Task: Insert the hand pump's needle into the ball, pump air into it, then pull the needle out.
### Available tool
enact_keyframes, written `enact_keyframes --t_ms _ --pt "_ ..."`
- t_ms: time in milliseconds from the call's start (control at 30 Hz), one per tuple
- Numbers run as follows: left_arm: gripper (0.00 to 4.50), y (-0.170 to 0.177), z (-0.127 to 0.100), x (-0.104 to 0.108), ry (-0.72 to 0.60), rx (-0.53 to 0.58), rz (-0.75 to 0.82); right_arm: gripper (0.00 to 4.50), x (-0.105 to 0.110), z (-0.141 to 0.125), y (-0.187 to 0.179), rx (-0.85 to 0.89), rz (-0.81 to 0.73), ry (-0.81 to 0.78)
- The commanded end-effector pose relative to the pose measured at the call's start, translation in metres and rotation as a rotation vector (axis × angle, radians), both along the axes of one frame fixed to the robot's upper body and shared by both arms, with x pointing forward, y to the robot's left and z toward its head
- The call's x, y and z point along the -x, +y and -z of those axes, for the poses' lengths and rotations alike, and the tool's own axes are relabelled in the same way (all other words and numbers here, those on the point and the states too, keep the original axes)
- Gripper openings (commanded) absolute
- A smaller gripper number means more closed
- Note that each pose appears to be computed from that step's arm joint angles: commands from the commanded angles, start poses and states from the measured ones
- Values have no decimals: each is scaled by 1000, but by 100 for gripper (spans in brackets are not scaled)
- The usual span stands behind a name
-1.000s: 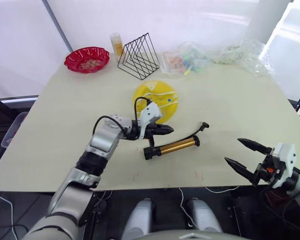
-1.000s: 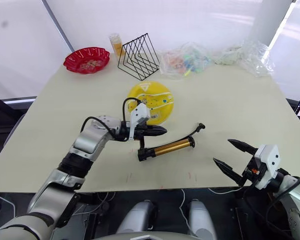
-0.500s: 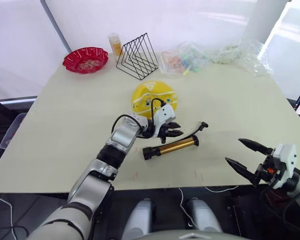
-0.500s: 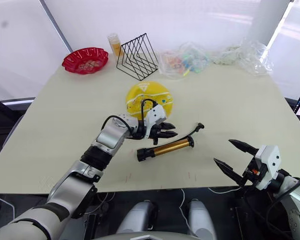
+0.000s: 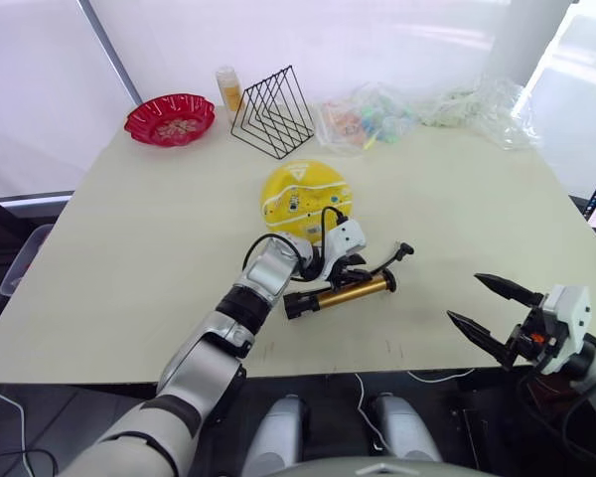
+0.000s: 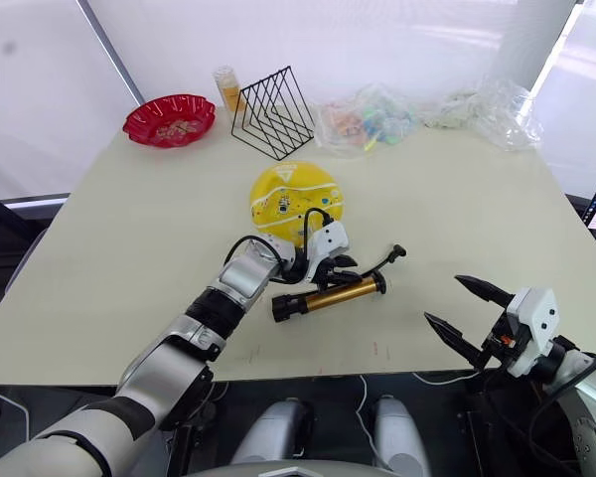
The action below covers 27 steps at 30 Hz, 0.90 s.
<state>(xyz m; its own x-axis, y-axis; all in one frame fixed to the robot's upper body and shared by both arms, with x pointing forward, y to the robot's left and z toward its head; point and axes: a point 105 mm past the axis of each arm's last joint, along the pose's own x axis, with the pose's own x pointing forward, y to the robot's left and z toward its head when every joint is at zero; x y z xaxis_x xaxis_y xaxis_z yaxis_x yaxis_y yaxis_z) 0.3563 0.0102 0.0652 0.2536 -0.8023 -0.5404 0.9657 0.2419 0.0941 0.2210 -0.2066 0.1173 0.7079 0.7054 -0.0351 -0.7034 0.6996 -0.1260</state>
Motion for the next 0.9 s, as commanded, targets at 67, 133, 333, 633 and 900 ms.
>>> enact_keyframes --t_ms 67,133,333,633,900 --pt "172 -12 1 -6 -30 -29 2 450 0 -13 -4 23 22 -51" --pt "172 -17 4 -6 -23 -35 4 450 1 -13 -6 27 28 -49" --pt "172 -27 12 -5 -8 -57 20 450 2 -11 -8 35 37 -45" --pt "125 -31 29 -4 30 -98 -4 450 3 -7 -12 46 53 -23" --pt "5 -36 23 0 -4 -22 22 450 2 -4 -12 36 63 -5"
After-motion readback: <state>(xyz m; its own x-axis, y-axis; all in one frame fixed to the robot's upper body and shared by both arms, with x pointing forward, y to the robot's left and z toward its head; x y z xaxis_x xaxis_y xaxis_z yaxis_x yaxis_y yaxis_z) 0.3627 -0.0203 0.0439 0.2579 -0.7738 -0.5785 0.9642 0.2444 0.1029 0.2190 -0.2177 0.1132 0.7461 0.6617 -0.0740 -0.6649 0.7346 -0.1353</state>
